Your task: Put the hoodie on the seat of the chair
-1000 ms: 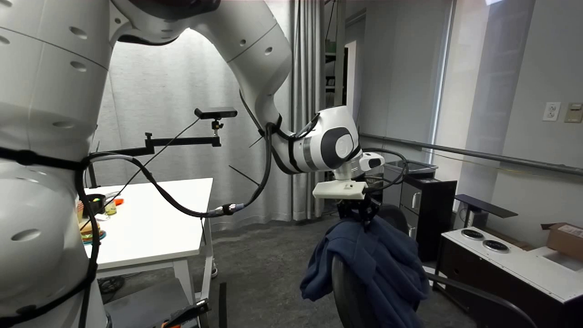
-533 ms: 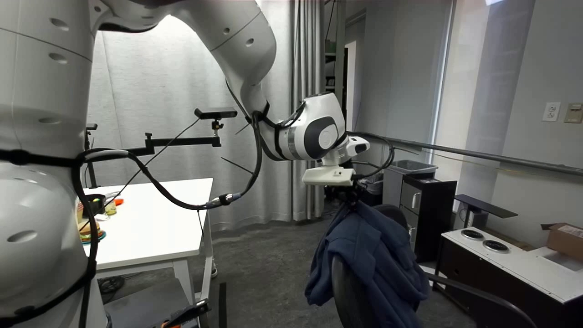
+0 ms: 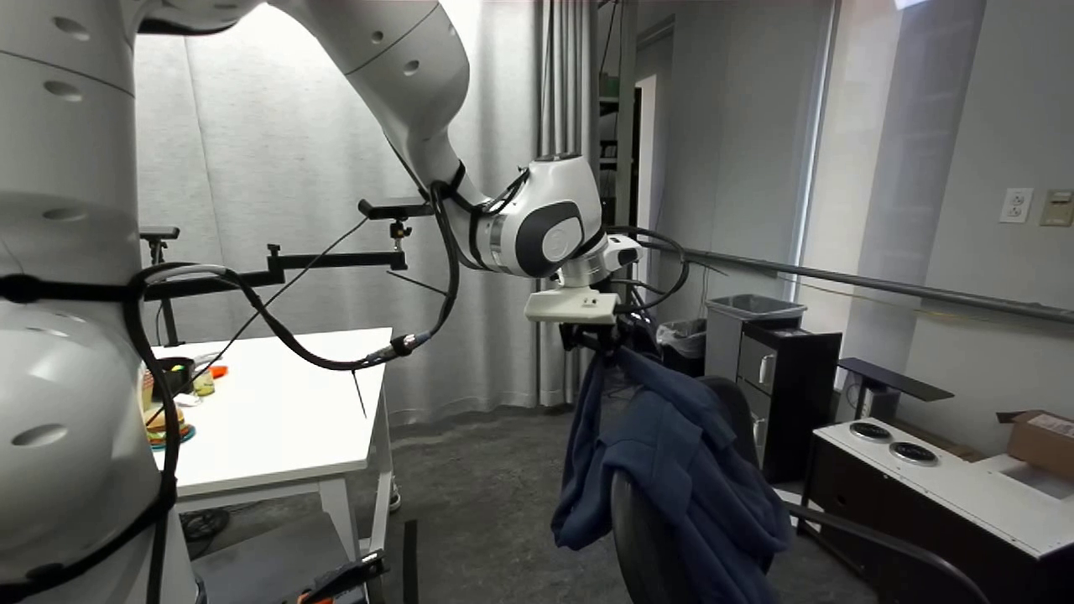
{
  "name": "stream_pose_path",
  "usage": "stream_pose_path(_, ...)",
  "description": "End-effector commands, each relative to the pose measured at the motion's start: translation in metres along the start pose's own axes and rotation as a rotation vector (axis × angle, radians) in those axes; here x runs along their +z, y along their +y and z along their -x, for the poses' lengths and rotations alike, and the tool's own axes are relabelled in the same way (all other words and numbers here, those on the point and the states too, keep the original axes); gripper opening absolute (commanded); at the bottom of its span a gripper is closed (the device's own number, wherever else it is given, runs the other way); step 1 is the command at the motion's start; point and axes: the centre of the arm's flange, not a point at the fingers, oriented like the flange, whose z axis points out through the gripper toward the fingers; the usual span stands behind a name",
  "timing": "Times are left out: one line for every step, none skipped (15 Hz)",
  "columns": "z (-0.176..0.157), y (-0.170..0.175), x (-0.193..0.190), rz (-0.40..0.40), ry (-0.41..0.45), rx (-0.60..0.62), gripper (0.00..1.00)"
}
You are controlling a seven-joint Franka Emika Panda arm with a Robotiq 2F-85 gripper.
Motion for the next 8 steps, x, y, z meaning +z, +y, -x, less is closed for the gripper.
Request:
stream_pose_path(0.017, 0.0, -0.007, -0.026, -0.019, -0.044, 0.0)
stream_pose_path(0.022, -0.002, -0.004, -0.032, -0.032, -0.064, 0.0)
stream_pose_path(0.026, -0.003, 0.0, -0.027, -0.041, -0.083, 0.0)
stream_pose_path(0.031, -0.005, 0.005, -0.029, -0.053, -0.101, 0.0)
stream_pose_path(0.037, -0.007, 0.009, -0.031, -0.064, -0.117, 0.0)
stream_pose_path(0.044, -0.01, 0.014, -0.032, -0.076, -0.137, 0.0)
stream_pose_path(0.05, -0.012, 0.018, -0.033, -0.089, -0.15, 0.0)
stream_pose_path(0.055, -0.013, 0.022, -0.037, -0.104, -0.162, 0.0)
